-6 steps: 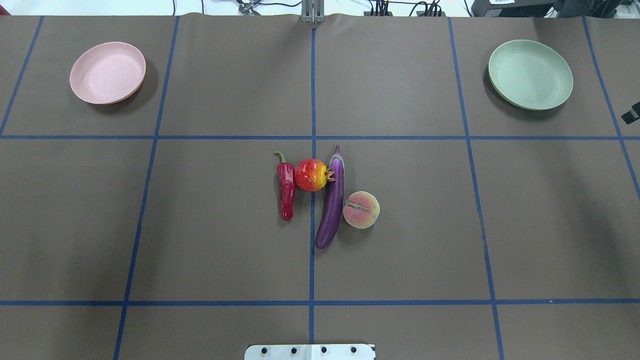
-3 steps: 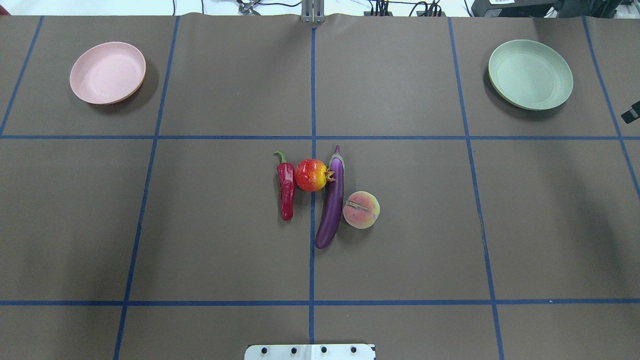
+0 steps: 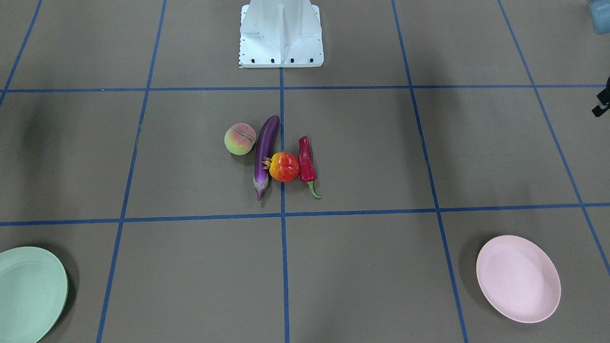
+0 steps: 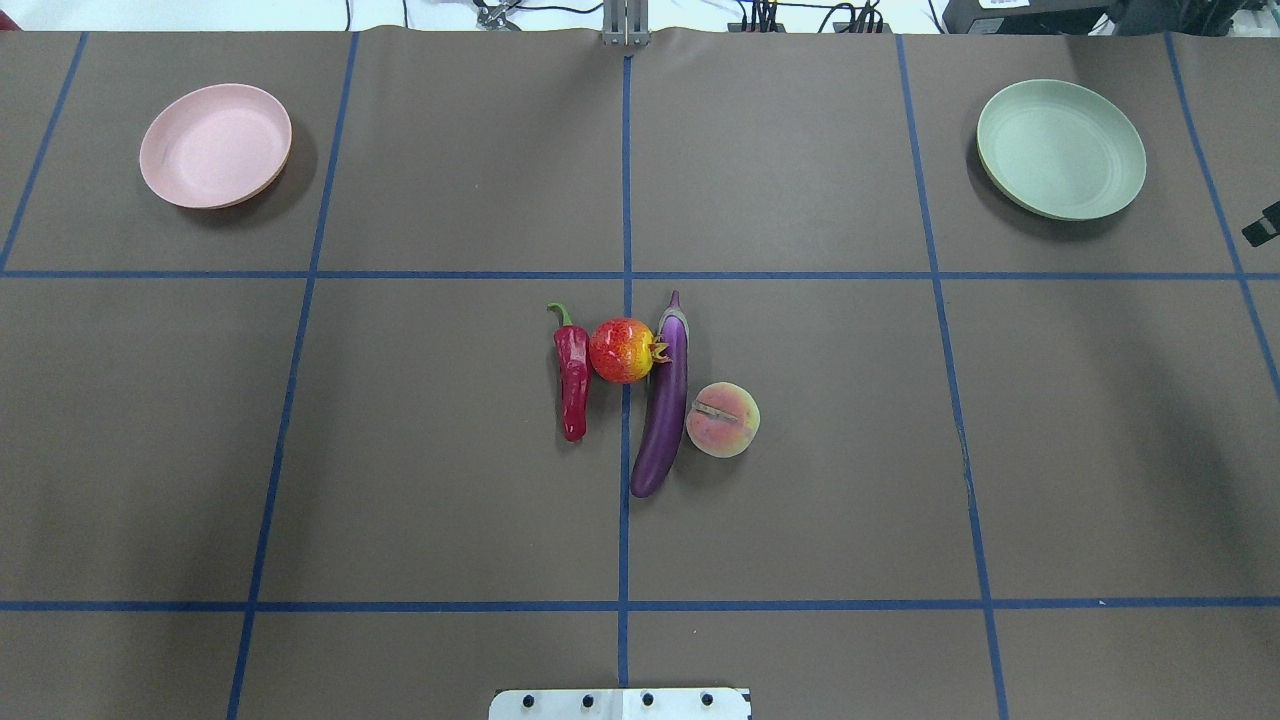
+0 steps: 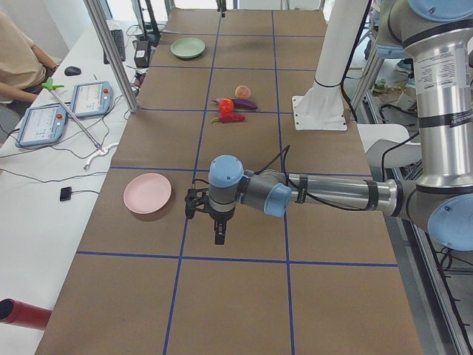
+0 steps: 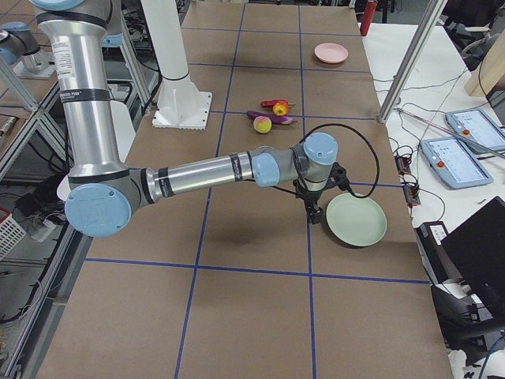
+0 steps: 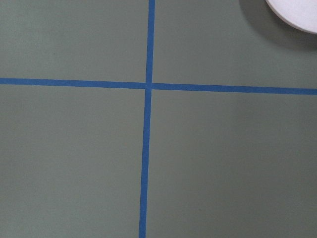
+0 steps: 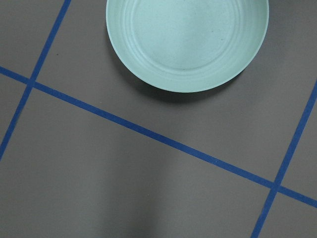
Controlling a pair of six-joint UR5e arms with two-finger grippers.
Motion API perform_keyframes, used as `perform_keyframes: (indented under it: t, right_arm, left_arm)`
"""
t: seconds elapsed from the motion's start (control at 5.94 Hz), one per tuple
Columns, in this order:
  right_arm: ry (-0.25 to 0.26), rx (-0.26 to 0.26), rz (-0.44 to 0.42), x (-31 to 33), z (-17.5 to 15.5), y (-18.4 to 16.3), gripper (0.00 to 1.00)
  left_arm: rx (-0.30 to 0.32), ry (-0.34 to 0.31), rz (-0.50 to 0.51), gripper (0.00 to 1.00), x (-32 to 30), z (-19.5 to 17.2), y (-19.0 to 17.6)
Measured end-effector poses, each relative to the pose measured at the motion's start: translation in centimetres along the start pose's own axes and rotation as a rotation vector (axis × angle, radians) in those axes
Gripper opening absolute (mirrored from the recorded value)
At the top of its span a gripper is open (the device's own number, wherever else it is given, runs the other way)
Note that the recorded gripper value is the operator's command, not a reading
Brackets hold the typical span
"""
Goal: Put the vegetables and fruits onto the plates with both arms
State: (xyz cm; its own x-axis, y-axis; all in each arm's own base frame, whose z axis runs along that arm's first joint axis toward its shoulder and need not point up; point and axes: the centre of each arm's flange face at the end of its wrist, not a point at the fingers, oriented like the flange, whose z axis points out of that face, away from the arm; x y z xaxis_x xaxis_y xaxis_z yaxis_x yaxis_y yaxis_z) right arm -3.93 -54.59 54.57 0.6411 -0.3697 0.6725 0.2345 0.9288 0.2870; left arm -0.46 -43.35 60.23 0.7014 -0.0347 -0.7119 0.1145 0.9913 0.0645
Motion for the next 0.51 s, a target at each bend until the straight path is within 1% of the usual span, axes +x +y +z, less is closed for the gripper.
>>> perform_keyframes:
  t: [0.51]
  right_arm:
    - [-0.002,-0.015,0.016,0.70,0.72,0.44,1.00]
  left_arm:
    - [-0.012,-0.003,-0.011,1.00,-0.69,0.42,0.90]
